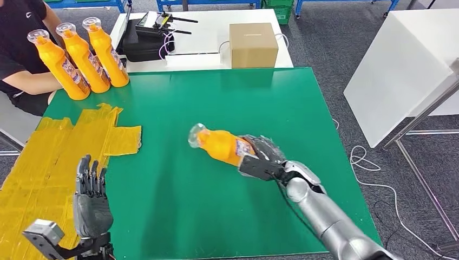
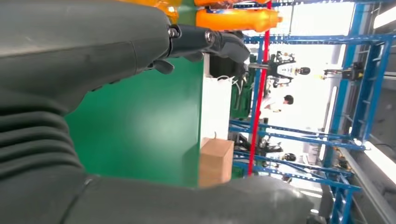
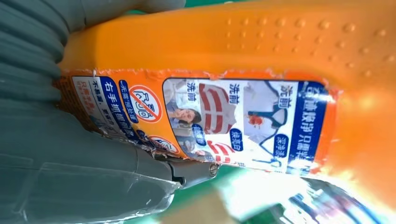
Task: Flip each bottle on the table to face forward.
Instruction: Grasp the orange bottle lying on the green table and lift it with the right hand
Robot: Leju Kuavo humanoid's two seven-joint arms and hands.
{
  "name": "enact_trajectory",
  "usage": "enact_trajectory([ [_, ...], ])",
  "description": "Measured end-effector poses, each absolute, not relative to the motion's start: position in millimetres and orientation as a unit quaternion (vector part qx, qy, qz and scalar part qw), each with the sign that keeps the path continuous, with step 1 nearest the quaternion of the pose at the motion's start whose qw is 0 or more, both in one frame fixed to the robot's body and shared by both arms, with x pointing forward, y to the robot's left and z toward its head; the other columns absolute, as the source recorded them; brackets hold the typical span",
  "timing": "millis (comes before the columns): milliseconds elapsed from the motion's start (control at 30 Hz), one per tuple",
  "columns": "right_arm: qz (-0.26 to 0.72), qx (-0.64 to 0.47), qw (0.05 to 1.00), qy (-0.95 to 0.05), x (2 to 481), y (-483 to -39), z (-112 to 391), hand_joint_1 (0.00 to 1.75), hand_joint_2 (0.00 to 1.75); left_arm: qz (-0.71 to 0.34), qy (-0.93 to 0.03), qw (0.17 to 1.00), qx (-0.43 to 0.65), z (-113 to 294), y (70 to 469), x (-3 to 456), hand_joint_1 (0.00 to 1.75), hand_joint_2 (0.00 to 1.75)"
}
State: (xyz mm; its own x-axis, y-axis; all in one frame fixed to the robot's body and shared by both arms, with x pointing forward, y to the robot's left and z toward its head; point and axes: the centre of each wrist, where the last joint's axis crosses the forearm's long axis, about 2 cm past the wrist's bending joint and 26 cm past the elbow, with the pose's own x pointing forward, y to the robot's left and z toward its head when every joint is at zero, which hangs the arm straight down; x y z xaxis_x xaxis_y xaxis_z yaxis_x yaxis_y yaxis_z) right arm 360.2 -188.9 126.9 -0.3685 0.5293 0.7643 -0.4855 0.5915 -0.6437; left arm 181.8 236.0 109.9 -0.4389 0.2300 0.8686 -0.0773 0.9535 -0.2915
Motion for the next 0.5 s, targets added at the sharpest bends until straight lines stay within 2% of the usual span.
enact_trajectory([
  [200,0.406,0.042,0.508,-0.759,358.1,-136.8,180.9,1.75,1.75,0.160,-0.844,0.507,-0.074,130.6,210.2,180.3,0.00,1.75],
  [500,0.395,0.078,0.497,-0.768,351.2,-104.0,187.5,1.75,1.75,0.161,-0.846,0.499,-0.099,139.0,198.3,185.2,0.00,1.75],
])
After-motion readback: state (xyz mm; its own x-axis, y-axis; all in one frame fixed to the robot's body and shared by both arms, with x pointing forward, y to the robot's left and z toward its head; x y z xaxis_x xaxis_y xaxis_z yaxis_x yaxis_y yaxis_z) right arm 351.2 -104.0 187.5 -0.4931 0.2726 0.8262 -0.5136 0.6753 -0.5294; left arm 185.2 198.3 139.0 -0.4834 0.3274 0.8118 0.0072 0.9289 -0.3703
